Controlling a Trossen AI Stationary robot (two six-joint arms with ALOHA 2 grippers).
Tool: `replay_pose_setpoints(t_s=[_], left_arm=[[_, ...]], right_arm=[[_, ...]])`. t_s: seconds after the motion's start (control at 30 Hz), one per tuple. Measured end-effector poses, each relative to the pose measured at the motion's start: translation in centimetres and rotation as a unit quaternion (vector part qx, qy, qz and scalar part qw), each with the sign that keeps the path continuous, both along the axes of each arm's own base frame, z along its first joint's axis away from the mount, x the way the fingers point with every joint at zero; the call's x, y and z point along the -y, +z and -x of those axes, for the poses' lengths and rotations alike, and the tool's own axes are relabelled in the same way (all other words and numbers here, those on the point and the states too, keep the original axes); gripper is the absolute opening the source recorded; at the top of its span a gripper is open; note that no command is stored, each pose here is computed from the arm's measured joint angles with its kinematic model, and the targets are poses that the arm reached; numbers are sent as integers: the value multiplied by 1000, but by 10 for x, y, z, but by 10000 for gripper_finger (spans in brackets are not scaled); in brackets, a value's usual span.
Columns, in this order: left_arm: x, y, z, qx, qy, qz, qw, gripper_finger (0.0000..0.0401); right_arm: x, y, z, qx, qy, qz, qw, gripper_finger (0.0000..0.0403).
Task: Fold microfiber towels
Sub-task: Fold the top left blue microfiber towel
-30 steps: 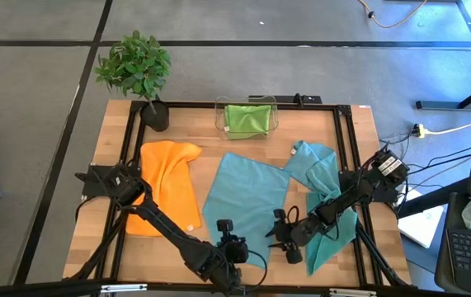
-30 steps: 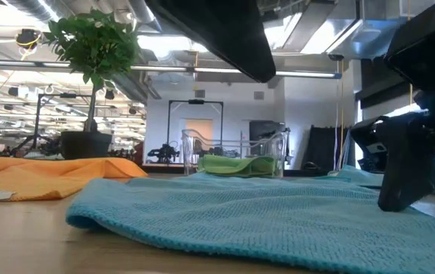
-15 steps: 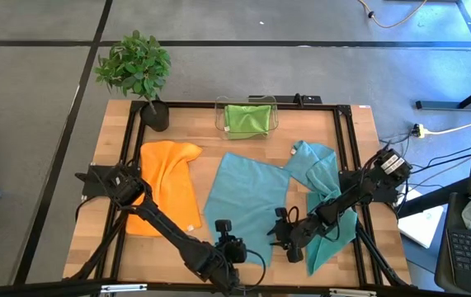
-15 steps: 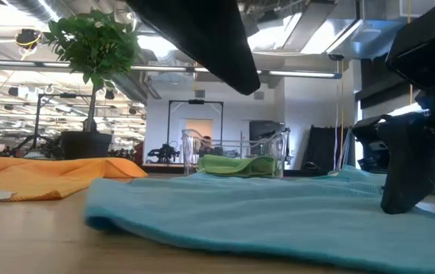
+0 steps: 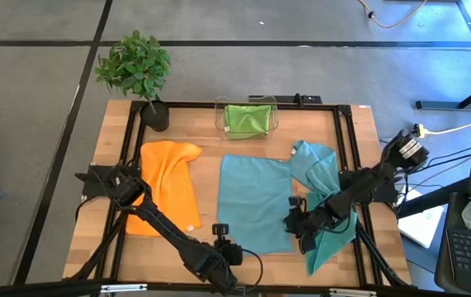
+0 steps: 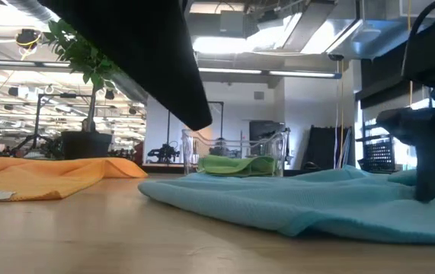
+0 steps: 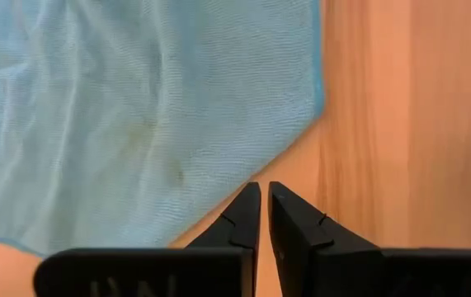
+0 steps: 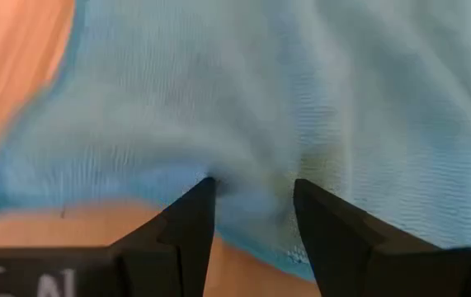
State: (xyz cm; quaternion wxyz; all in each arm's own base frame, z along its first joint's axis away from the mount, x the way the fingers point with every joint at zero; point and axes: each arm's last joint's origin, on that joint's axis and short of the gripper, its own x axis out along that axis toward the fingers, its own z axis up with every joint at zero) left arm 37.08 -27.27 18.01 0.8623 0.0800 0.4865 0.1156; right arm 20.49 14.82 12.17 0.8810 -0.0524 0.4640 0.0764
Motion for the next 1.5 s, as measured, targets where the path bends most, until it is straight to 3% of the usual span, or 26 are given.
replay_pose_setpoints(t_s=[0.33,0.5,0.77,0.93,1.03,1.23,1.5], left_arm=[[13,3,-6,31,-33,56,997,90],[16,-2,-14,39,-89,39,994,129],[13,-20,-28,30,-163,-1,986,148],[5,-35,-38,20,-158,-1,987,150],[2,-40,-41,13,-164,-5,986,151],[2,-41,-42,18,-168,-16,985,151],[2,-41,-42,21,-159,-12,987,151]], right_arm=[[-12,27,-3,83,23,-68,994,170],[-35,22,-3,130,56,-94,986,170],[-53,0,9,114,77,-58,989,170],[-70,3,10,124,99,-43,986,170],[-82,6,11,121,110,-8,986,170],[-91,-3,10,84,89,37,992,170],[-93,-14,9,73,54,20,996,170]])
